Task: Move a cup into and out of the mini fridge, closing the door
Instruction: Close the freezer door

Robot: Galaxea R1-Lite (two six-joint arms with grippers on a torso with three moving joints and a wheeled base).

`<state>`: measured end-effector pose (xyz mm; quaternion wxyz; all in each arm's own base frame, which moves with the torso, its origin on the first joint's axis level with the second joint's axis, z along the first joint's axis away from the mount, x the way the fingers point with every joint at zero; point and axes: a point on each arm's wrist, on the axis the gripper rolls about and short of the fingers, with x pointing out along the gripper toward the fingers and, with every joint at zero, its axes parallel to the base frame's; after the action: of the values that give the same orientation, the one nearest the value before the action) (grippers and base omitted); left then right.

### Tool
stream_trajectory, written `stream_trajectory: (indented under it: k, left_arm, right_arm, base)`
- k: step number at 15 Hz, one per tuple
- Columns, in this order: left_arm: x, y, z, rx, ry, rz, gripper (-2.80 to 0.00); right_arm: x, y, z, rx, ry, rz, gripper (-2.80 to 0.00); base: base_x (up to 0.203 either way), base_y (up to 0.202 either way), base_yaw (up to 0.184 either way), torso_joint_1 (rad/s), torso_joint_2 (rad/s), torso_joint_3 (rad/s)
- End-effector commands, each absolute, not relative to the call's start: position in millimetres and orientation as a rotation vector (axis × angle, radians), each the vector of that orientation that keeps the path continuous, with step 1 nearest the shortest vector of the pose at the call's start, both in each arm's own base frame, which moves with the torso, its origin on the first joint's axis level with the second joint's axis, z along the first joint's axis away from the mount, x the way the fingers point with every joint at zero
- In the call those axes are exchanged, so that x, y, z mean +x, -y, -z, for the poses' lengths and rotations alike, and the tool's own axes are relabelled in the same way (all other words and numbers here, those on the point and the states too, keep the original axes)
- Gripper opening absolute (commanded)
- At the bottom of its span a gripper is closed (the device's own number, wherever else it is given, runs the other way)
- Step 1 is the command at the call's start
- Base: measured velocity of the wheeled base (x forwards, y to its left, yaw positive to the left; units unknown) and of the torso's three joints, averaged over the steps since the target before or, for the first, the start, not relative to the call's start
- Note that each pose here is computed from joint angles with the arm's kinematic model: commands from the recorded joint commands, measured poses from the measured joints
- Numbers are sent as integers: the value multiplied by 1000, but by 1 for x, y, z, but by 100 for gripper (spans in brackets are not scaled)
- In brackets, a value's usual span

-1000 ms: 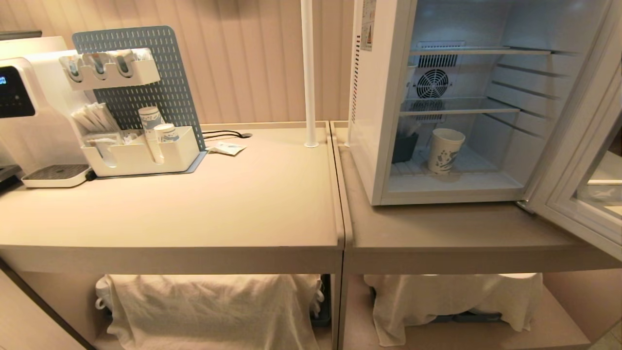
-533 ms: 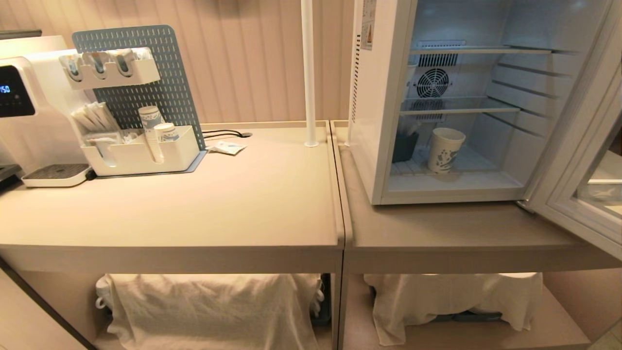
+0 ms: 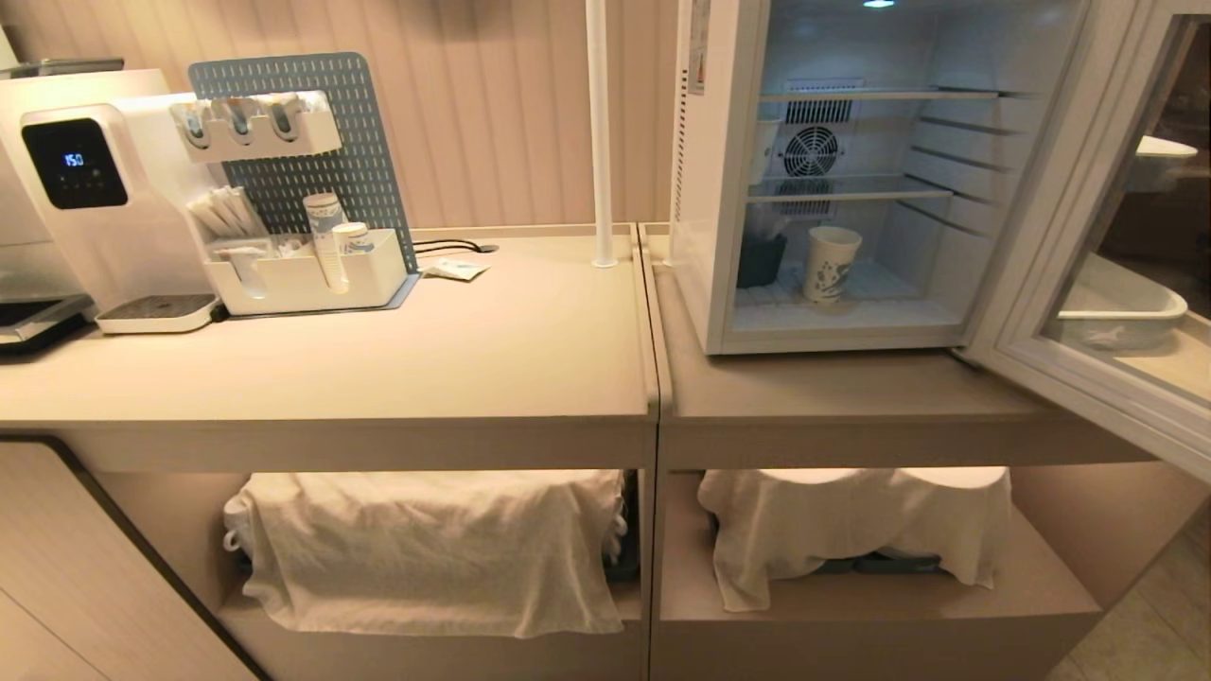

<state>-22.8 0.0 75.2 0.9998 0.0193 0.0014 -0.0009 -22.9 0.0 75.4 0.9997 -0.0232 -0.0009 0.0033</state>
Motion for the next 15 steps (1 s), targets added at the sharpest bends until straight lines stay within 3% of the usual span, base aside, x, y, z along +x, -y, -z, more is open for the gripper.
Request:
stream_trajectory:
  k: [1, 3, 11, 15]
  left_arm:
    - [-23, 0, -75, 42, -4, 2, -280]
    - [-23, 0, -75, 37, -2, 0, -280]
    - [-23, 0, -76, 29, -2, 2, -280]
    - [-23, 0, -76, 29, -2, 2, -280]
  right_arm:
    - [-23, 0, -75, -46, -1, -8, -280]
    - [-23, 0, -75, -46, -3, -8, -280]
    - [-23, 0, -75, -48, -3, -9, -280]
    - [-23, 0, -75, -44, -3, -8, -280]
  base:
    - [-197, 0, 4, 0, 0, 0]
    - [-146, 0, -4, 4, 1, 4]
    - [0, 0, 0, 0, 0, 0]
    - [-1, -133, -3, 2, 3, 2]
